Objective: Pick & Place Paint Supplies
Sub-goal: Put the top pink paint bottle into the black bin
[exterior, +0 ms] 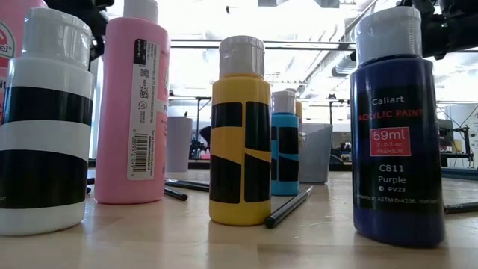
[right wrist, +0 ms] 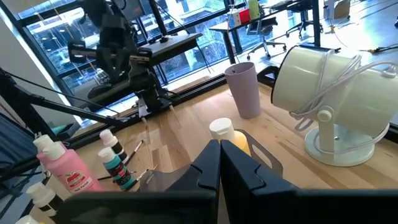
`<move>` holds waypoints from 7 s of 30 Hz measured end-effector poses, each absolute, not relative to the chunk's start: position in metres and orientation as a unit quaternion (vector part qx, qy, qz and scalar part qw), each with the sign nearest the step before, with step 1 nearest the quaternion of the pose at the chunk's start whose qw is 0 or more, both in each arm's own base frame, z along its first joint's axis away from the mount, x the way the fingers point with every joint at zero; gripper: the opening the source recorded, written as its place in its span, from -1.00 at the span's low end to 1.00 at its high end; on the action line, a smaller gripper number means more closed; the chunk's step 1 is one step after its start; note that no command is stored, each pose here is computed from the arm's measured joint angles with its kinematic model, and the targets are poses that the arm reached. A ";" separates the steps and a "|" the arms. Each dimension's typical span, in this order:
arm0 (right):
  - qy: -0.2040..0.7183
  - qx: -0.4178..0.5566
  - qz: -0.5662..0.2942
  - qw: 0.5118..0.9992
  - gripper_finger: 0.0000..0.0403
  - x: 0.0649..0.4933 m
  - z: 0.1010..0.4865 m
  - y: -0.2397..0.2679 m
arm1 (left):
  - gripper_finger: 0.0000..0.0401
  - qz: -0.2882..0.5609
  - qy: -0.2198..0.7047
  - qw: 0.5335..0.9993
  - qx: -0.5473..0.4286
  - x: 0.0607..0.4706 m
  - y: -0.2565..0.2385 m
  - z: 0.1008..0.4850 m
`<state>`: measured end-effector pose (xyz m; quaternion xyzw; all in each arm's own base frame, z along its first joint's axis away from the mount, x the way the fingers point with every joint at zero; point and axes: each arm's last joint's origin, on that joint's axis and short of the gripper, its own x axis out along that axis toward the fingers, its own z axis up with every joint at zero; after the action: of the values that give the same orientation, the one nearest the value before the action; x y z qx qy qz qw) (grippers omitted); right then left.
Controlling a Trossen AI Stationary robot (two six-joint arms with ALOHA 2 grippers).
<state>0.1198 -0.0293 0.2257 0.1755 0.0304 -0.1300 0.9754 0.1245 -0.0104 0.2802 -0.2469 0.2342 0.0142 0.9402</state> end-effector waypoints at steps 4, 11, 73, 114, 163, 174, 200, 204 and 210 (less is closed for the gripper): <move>0.031 0.176 -0.127 0.976 -0.99 0.120 0.226 -0.029 | -1.00 0.037 0.300 0.928 -0.218 0.124 -0.017 0.276; 0.032 0.176 -0.126 0.976 -0.99 0.120 0.226 -0.029 | -1.00 0.011 0.369 0.909 -0.194 0.139 -0.034 0.262; -0.038 0.100 -0.009 0.994 -0.99 0.131 0.242 -0.017 | -0.98 -0.142 0.227 0.960 -0.077 0.167 -0.046 0.284; -0.005 0.140 0.040 0.989 -0.99 0.155 0.232 -0.010 | -0.97 -0.206 0.239 0.949 0.018 0.199 -0.057 0.265; 0.085 0.054 0.003 0.995 -0.99 0.319 0.222 0.148 | -0.97 -0.077 0.152 0.985 -0.040 0.147 -0.036 0.302; 0.079 0.136 0.005 0.988 -0.99 0.336 0.200 0.147 | -0.97 -0.077 0.157 0.984 -0.037 0.146 -0.036 0.301; 0.192 0.040 0.054 0.979 -0.99 0.365 0.237 0.159 | -0.97 -0.072 0.158 0.984 -0.037 0.146 -0.036 0.300; 0.198 0.036 0.057 0.978 -0.99 0.366 0.236 0.155 | -0.97 -0.072 0.159 0.984 -0.036 0.146 -0.036 0.300; 0.201 0.038 0.061 0.977 -0.86 0.371 0.236 0.145 | -0.97 -0.072 0.167 0.982 -0.039 0.146 -0.036 0.299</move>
<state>0.3708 0.1450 0.2355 0.0383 0.2005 0.0611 0.9770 0.1460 -0.0356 0.2987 -0.0394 0.1674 -0.0718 0.9825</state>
